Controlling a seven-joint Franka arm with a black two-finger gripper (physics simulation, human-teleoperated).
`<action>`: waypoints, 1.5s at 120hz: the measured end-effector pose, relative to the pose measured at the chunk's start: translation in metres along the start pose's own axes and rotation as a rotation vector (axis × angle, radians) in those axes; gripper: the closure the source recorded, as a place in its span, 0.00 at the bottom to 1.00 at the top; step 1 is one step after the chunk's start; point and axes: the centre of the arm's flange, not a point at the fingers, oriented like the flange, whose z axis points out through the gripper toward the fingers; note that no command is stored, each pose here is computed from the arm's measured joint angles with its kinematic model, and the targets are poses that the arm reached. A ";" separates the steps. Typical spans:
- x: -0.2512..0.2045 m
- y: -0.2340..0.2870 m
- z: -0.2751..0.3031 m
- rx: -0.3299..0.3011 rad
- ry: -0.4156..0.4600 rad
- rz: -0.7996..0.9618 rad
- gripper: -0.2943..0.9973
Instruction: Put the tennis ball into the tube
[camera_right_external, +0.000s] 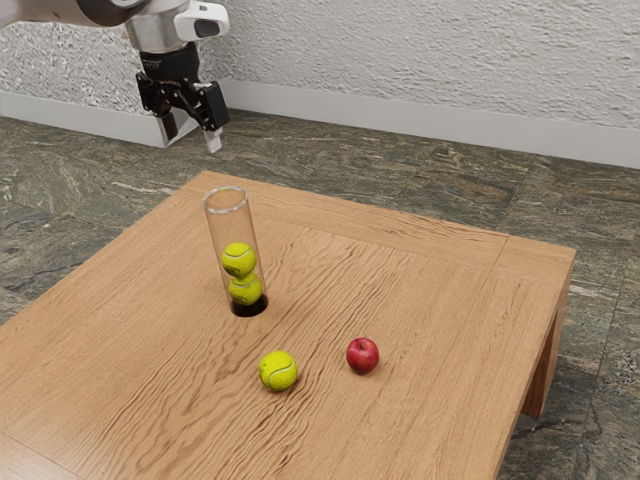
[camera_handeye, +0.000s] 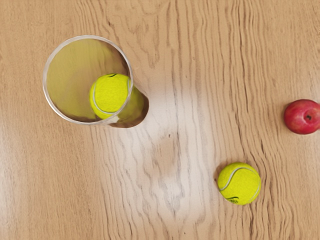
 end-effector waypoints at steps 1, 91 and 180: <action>0.000 0.000 0.000 0.000 0.000 0.000 0.23; -0.056 0.055 0.099 -0.048 -0.111 0.091 0.23; -0.050 0.097 0.301 -0.079 -0.128 0.113 0.23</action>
